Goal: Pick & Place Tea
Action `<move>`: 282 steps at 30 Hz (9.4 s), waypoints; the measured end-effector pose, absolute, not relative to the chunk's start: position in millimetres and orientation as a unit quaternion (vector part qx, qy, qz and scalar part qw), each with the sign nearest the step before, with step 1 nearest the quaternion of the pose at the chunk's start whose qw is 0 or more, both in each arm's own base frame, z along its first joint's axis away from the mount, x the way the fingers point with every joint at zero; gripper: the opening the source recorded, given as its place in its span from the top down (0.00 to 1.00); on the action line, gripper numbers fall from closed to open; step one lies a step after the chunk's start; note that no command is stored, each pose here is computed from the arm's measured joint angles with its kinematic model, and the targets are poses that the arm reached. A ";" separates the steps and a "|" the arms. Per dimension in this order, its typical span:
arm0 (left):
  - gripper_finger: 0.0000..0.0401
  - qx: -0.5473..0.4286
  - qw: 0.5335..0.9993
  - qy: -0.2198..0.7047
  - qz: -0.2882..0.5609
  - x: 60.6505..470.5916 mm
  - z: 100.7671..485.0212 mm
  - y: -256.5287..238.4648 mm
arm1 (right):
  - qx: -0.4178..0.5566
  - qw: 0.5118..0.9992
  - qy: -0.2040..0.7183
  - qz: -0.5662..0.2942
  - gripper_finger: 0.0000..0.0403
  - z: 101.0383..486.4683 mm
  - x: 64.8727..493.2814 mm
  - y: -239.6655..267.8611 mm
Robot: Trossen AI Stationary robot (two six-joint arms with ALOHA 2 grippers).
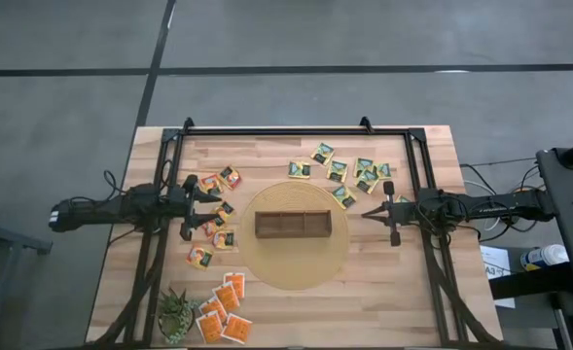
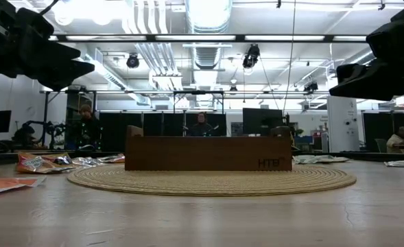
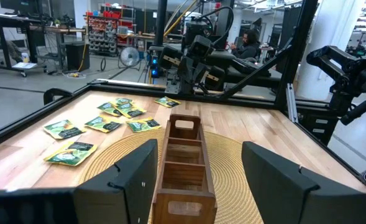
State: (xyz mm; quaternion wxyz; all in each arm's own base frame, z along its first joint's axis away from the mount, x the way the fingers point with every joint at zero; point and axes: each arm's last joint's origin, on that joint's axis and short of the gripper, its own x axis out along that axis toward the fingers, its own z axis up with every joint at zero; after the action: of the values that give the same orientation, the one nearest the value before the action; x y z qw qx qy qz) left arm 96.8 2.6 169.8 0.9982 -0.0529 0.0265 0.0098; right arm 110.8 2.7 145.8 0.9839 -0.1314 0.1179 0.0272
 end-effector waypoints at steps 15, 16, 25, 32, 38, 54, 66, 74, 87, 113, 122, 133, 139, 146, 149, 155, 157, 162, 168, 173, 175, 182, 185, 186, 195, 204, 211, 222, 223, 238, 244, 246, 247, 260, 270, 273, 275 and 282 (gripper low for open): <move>0.43 -0.053 0.998 0.027 0.010 96.8 169.8 2.6 | -0.131 0.984 0.118 0.027 0.98 145.7 110.8 2.7; 0.43 -0.053 0.998 0.027 0.010 96.8 169.8 2.6 | -0.131 0.984 0.118 0.027 0.98 145.8 110.8 2.7; 0.43 -0.053 0.998 0.027 0.010 96.8 169.7 2.6 | -0.131 0.984 0.118 0.027 0.98 145.8 110.8 2.7; 0.43 -0.053 0.998 0.027 0.010 96.8 169.8 2.6 | -0.131 0.984 0.118 0.027 0.98 145.8 110.8 2.7; 0.43 -0.053 0.998 0.027 0.010 96.8 169.7 2.6 | -0.131 0.984 0.118 0.028 0.98 145.8 110.7 2.8; 0.43 -0.053 0.998 0.027 0.010 96.8 169.8 2.6 | -0.131 0.984 0.118 0.027 0.98 145.9 110.8 2.8; 0.43 -0.053 0.998 0.027 0.010 96.8 169.7 2.6 | -0.131 0.984 0.118 0.027 0.98 145.7 110.7 2.7; 0.43 -0.053 0.998 0.027 0.010 96.8 169.8 2.6 | -0.131 0.984 0.118 0.027 0.98 145.8 110.8 2.7; 0.43 -0.053 0.998 0.027 0.010 96.8 169.7 2.6 | -0.131 0.984 0.118 0.027 0.98 145.9 110.8 2.7; 0.43 -0.053 0.998 0.027 0.010 96.8 169.7 2.6 | -0.131 0.984 0.118 0.028 0.98 145.8 110.7 2.8; 0.43 -0.006 0.997 -0.071 0.009 96.0 188.6 2.6 | -0.131 0.984 0.118 0.027 0.98 145.8 110.8 2.8; 0.43 0.015 0.968 -0.251 0.013 84.8 222.1 2.4 | -0.131 0.984 0.118 0.027 0.98 145.8 110.8 2.8; 0.43 -0.063 0.938 -0.340 -0.036 74.4 237.2 0.9 | -0.131 0.984 0.118 0.027 0.98 145.7 110.7 2.8; 0.43 -0.175 0.918 -0.346 -0.083 72.6 239.4 0.6 | -0.131 0.984 0.118 0.027 0.98 145.8 110.8 2.7; 0.43 -0.218 0.908 -0.345 -0.100 72.2 239.9 0.6 | -0.131 0.984 0.118 0.027 0.98 145.8 110.8 2.7; 0.43 -0.250 0.896 -0.348 -0.116 71.1 241.2 0.5 | -0.131 0.984 0.118 0.027 0.98 145.8 110.8 2.7; 0.43 -0.249 0.893 -0.354 -0.120 70.5 242.3 0.3 | -0.131 0.984 0.118 0.027 0.98 145.8 110.8 2.7; 0.43 -0.233 0.891 -0.355 -0.161 72.4 248.5 -3.3 | -0.131 0.984 0.118 0.027 0.98 145.8 110.8 2.7; 0.43 -0.184 0.903 -0.307 -0.238 89.2 275.3 -16.2 | -0.131 0.984 0.118 0.027 0.98 145.8 110.8 2.7; 0.43 -0.166 0.908 -0.260 -0.284 113.8 293.9 -37.0 | -0.131 0.984 0.118 0.027 0.98 145.8 110.8 2.8; 0.43 -0.149 0.906 -0.247 -0.309 120.9 302.5 -48.8 | -0.131 0.984 0.118 0.027 0.98 145.8 110.7 2.7; 0.43 -0.103 0.922 -0.184 -0.324 133.3 323.5 -91.2 | -0.131 0.984 0.118 0.027 0.98 145.8 110.8 2.7; 0.43 -0.092 0.949 -0.145 -0.266 136.7 320.2 -108.9 | -0.131 0.984 0.118 0.027 0.98 145.7 110.7 2.7; 0.43 -0.092 0.955 -0.140 -0.245 136.4 320.2 -114.1 | -0.131 0.984 0.118 0.027 0.98 145.7 110.7 2.7; 0.43 -0.061 0.973 -0.113 -0.193 131.6 327.6 -156.7 | -0.131 0.984 0.118 0.027 0.98 145.7 110.7 2.8; 0.43 -0.049 0.986 -0.086 -0.134 154.2 332.9 -188.5 | -0.131 0.984 0.118 0.027 0.98 145.9 110.8 2.8; 0.43 -0.050 0.996 -0.060 -0.029 176.4 333.8 -212.4 | -0.131 0.984 0.118 0.027 0.98 145.8 110.8 2.8; 0.43 -0.037 0.999 -0.035 -0.006 203.3 330.9 -249.6 | -0.131 0.984 0.118 0.027 0.98 145.9 110.8 2.7; 0.43 -0.028 0.999 -0.028 -0.003 205.1 330.3 -252.0 | -0.131 0.984 0.118 0.027 0.98 145.9 110.8 2.7; 0.43 -0.087 0.981 0.173 -0.001 208.8 328.6 -254.1 | -0.131 0.984 0.118 0.027 0.98 145.9 110.8 2.7; 0.43 -0.161 0.949 0.264 -0.056 220.6 307.1 -244.9 | -0.131 0.984 0.118 0.027 0.98 145.7 110.7 2.7; 0.43 -0.168 0.940 0.290 -0.058 224.1 298.9 -240.6 | -0.131 0.984 0.118 0.027 0.98 145.8 110.8 2.8; 0.43 -0.169 0.936 0.304 -0.056 226.0 295.0 -238.4 | -0.131 0.984 0.118 0.027 0.98 145.8 110.8 2.8; 0.43 -0.191 0.855 0.480 -0.052 242.2 243.7 -237.6 | -0.131 0.984 0.118 0.027 0.98 145.9 110.8 2.8; 0.43 -0.226 0.749 0.623 0.018 233.8 204.9 -240.7 | -0.131 0.984 0.118 0.027 0.98 145.9 110.8 2.7; 0.43 -0.227 0.744 0.628 0.022 233.6 200.6 -243.1 | -0.131 0.984 0.118 0.027 0.98 145.7 110.8 2.7; 0.43 -0.231 0.736 0.636 0.022 233.6 198.6 -243.6 | -0.131 0.984 0.118 0.027 0.98 145.8 110.8 2.7; 0.43 -0.236 0.724 0.647 0.032 232.0 197.7 -242.6 | -0.131 0.984 0.118 0.027 0.98 145.8 110.8 2.7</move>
State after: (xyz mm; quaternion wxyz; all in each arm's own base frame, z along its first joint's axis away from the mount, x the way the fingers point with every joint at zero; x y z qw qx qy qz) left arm 232.0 -242.6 197.7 0.7240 -0.2364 0.6472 0.0317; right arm 110.8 2.7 145.8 0.9839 -0.1314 0.1181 0.0272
